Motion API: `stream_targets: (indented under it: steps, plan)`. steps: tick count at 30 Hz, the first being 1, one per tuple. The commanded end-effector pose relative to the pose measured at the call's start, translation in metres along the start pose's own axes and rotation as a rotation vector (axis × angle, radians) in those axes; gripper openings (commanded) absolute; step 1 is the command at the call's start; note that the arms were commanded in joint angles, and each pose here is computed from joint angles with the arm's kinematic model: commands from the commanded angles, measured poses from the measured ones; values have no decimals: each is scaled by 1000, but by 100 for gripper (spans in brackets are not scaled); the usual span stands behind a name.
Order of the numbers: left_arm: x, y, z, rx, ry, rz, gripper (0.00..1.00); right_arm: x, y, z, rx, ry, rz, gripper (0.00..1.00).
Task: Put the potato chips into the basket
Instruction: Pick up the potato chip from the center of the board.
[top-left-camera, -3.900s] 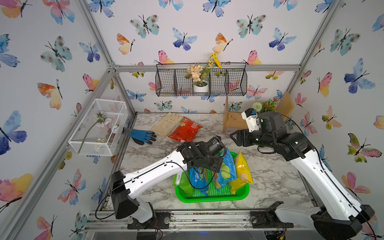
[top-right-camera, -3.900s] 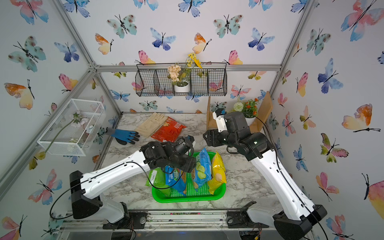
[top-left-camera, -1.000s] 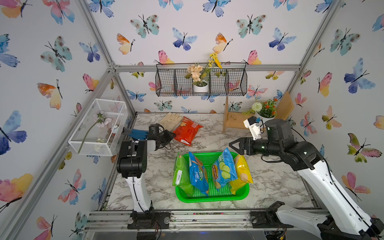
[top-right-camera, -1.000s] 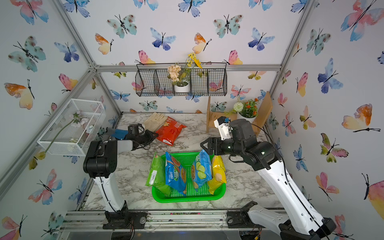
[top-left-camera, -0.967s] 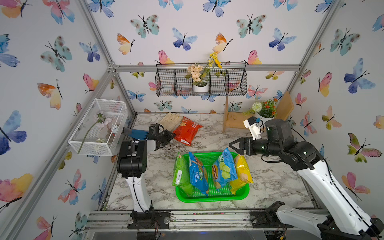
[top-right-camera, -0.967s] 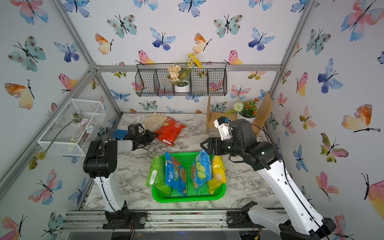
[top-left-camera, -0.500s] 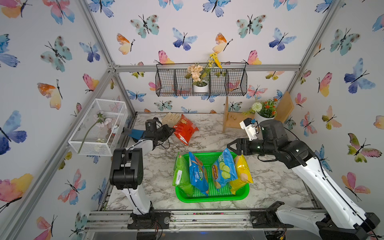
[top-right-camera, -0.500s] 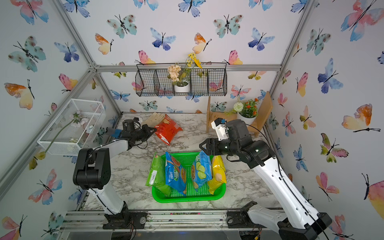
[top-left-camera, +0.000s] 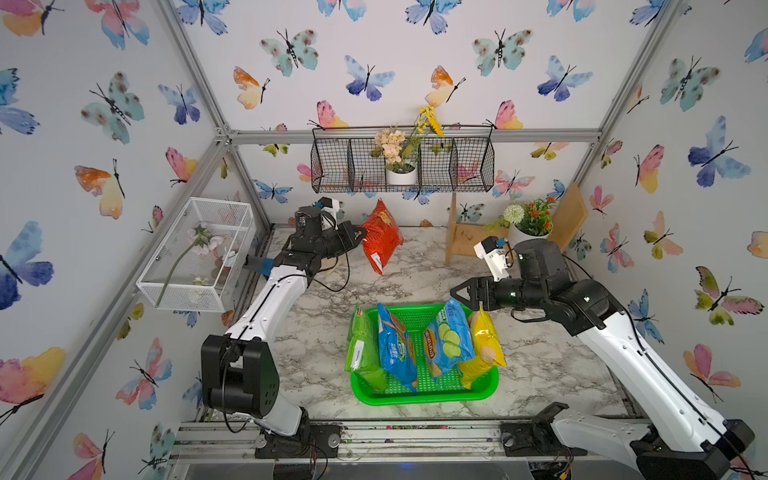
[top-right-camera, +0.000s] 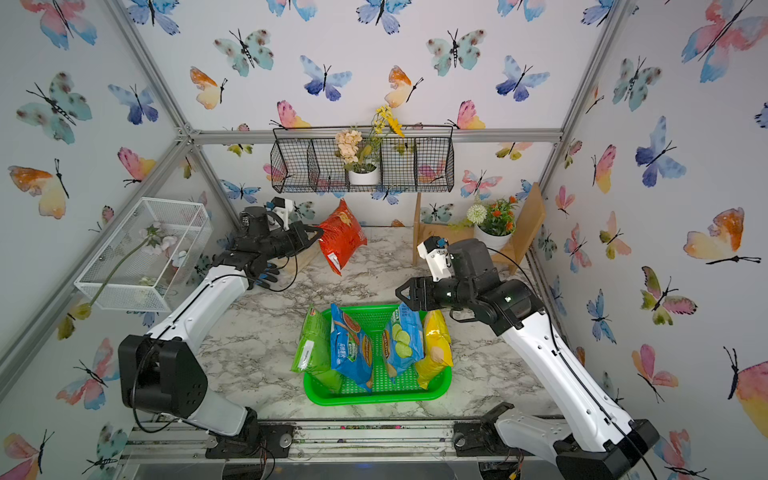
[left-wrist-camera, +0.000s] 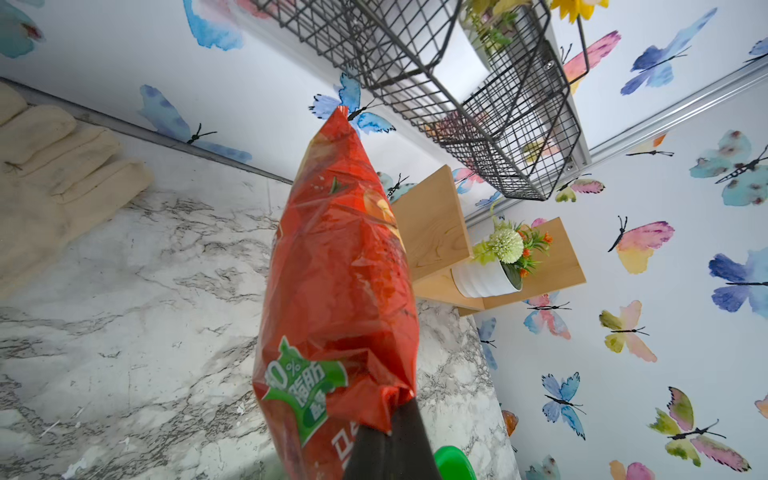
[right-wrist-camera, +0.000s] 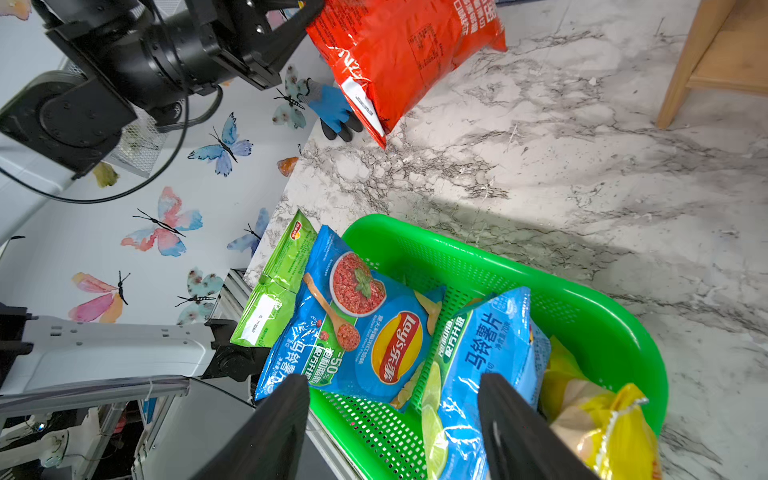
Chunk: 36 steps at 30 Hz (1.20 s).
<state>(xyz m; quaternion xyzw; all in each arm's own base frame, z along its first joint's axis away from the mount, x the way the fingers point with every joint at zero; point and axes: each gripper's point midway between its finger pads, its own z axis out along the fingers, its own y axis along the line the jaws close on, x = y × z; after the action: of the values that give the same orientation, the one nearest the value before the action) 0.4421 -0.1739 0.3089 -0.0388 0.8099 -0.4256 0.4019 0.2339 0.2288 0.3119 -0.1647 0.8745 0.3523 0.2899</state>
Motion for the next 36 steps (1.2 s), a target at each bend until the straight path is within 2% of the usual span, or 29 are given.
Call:
stream_targets:
  steps: [1, 9, 13, 18, 26, 36]
  plan:
    - [-1, -27, -24, -16, -5, 49, 0, -3, 4, -4, -23, -25, -41, 70]
    - [12, -86, -68, 35, 37, 73, 0, -6, 2, -4, -8, -38, -68, 70]
    - [27, -114, -92, 58, 106, 59, 0, -11, -4, -7, 37, -57, -77, 70]
    - [56, -128, -121, 34, 200, 32, 0, -20, -16, -13, 126, -96, -87, 70]
    - [104, -155, -170, 26, 308, 33, 0, -35, -13, -6, 119, -115, -92, 70]
    - [144, -181, -190, 9, 411, 33, 0, -48, 1, -3, 57, -131, -101, 68]
